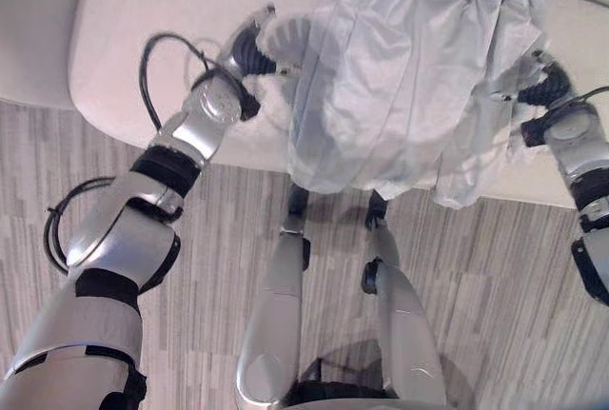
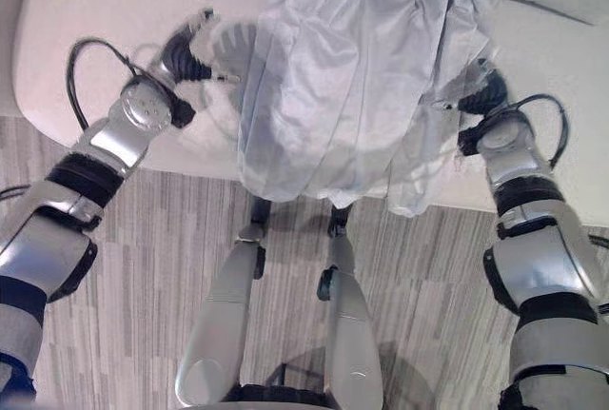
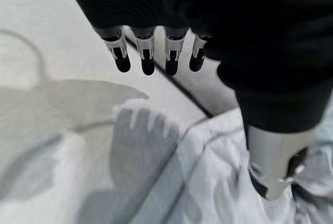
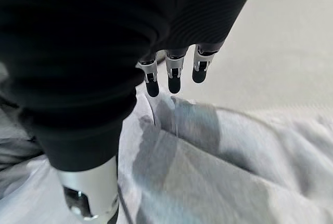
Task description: Hang the clothes on the sofa on the clothes rack.
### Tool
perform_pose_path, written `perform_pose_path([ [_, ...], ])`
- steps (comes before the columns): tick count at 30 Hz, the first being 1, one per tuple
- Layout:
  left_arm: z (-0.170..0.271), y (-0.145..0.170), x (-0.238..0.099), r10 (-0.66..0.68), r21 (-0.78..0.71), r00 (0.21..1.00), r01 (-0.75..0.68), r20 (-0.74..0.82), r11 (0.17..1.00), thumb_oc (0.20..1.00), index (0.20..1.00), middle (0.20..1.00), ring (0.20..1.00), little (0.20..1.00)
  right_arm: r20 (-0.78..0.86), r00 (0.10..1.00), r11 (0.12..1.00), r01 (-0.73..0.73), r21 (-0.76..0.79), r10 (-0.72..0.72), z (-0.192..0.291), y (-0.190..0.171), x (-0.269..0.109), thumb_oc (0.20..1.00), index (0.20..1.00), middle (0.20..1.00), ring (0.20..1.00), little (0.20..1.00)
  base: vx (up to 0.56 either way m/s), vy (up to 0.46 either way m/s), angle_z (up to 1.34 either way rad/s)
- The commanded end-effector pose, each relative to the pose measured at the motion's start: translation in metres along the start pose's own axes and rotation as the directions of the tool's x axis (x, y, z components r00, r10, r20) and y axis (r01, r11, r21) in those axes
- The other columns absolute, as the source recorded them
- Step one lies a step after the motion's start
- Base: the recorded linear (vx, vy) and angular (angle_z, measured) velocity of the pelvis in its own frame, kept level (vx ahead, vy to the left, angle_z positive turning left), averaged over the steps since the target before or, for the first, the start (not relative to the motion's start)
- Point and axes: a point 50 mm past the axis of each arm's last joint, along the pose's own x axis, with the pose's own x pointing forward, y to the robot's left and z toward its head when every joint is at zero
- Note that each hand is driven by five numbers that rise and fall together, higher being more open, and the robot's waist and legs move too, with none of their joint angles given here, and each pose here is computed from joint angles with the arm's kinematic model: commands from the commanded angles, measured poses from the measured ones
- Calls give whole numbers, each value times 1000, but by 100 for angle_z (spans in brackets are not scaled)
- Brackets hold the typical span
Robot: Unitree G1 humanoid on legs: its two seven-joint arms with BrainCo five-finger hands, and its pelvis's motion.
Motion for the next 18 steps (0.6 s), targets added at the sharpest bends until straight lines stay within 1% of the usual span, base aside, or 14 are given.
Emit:
perform_pose_path([
  [1, 18, 21, 6, 84, 82, 992, -92, 95, 992, 1000, 1000, 1000, 1000, 1000, 21, 990, 990, 141, -24, -140, -1, -45, 1, 1000, 1000, 1000, 1000, 1000, 0, 0, 0],
  [3, 23, 22, 9, 89, 90, 991, -99, 104, 991, 1000, 1000, 1000, 1000, 1000, 24, 988, 988, 151, -25, -150, 1, -48, 1, 1000, 1000, 1000, 1000, 1000, 0, 0, 0],
  [4, 36, 24, 14, 93, 114, 987, -108, 133, 988, 1000, 1000, 1000, 1000, 1000, 30, 982, 982, 185, -28, -185, 5, -57, 2, 1000, 1000, 1000, 1000, 1000, 0, 0, 0],
  [7, 45, 28, 17, 102, 130, 983, -123, 156, 984, 1000, 1000, 1000, 1000, 1000, 40, 979, 979, 200, -33, -199, 8, -63, 3, 1000, 1000, 1000, 1000, 1000, 0, 0, 0],
  [10, 64, 28, 21, 101, 146, 973, -132, 205, 980, 1000, 1000, 1000, 1000, 1000, 32, 976, 975, 217, -38, -216, 6, -70, 2, 1000, 1000, 1000, 1000, 1000, 21, -29, 1],
  [13, 72, 26, 24, 100, 151, 970, -135, 221, 979, 1000, 1000, 1000, 1000, 1000, 29, 975, 975, 221, -31, -220, 7, -70, 2, 1000, 1000, 1000, 1000, 1000, 19, -34, 1],
  [18, 89, 23, 28, 109, 136, 963, -145, 246, 980, 1000, 1000, 1000, 1000, 1000, -11, 980, 979, 200, -27, -201, 0, -61, 3, 1000, 1000, 1000, 1000, 1000, 17, -38, 4],
])
